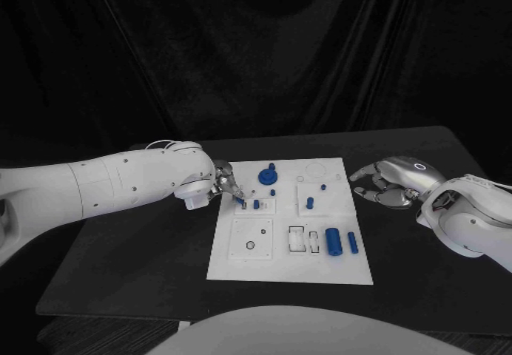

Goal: Assemble the parts on the task board

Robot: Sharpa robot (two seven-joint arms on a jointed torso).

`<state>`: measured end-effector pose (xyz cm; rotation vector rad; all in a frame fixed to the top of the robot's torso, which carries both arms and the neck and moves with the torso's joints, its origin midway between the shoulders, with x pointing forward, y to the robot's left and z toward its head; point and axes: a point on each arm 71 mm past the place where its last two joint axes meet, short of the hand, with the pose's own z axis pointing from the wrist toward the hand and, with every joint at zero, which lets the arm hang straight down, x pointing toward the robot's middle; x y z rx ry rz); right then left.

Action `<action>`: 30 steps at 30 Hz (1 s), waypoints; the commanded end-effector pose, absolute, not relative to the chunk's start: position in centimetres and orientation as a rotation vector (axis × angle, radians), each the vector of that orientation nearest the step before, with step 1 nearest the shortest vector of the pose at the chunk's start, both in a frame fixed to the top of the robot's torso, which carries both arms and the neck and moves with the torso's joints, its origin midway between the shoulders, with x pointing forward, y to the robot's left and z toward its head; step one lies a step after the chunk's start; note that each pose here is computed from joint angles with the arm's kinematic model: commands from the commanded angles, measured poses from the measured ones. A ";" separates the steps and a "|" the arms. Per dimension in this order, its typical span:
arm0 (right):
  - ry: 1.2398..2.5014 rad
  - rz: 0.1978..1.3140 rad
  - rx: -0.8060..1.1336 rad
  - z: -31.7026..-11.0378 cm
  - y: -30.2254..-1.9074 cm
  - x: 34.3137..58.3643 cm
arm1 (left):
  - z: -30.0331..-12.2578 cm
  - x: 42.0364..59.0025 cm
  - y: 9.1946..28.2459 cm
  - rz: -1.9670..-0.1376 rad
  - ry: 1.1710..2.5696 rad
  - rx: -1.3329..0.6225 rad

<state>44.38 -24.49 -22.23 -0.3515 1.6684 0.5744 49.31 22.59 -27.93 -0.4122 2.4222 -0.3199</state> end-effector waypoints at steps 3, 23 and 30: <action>1.668 0.563 -0.341 -22.3 -24.6 44.4 | -28.2 49.0 22.3 -0.331 2.438 -0.394; 1.669 0.563 -0.341 -22.4 -24.5 44.4 | -29.4 48.4 22.1 -0.336 2.453 -0.401; 1.670 0.564 -0.340 -22.4 -24.5 44.3 | -29.5 48.4 22.1 -0.341 2.446 -0.406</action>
